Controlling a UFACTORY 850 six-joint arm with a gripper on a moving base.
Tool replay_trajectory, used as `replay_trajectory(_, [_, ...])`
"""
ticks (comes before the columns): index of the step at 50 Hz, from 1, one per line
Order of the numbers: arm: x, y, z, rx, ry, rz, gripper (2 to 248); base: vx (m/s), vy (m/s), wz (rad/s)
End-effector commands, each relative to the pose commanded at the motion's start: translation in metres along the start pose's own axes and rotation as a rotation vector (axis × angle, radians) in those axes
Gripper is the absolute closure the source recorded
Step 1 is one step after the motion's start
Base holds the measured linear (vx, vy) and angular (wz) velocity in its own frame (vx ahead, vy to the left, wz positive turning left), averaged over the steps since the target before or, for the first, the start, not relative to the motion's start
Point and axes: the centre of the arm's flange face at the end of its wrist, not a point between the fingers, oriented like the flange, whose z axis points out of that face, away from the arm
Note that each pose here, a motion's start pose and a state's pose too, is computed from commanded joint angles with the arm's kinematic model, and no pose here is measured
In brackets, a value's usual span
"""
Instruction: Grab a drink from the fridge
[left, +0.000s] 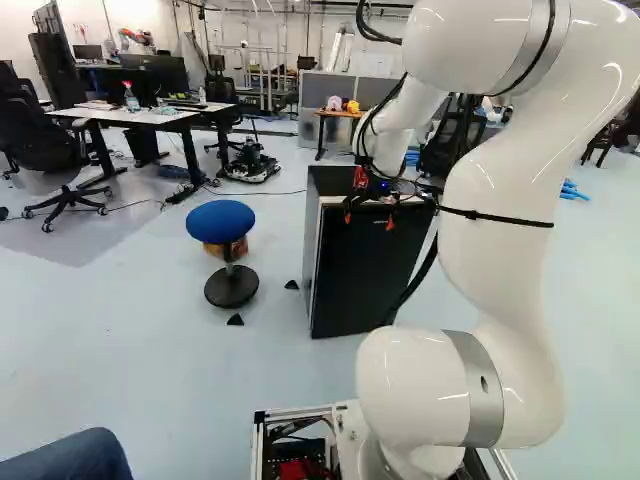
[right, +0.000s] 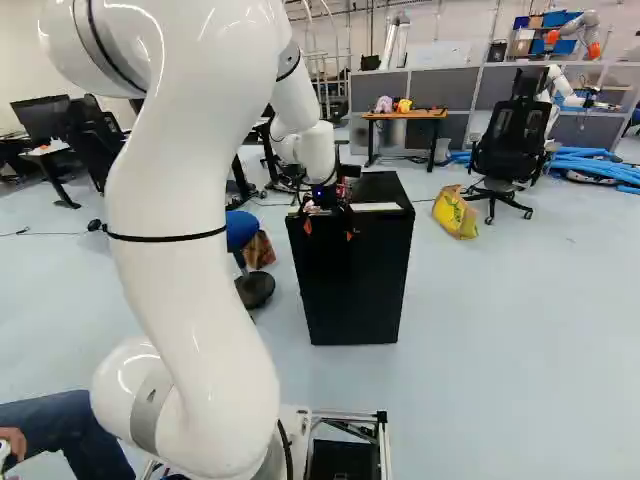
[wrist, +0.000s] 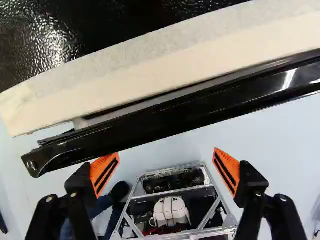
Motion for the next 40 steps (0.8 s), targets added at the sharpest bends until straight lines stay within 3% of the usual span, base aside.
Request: replay_trajectory(40, [0.0058, 0.0000, -0.0002, 0.000, 0.064, 0.000, 3, 0.000, 0.000, 0.000])
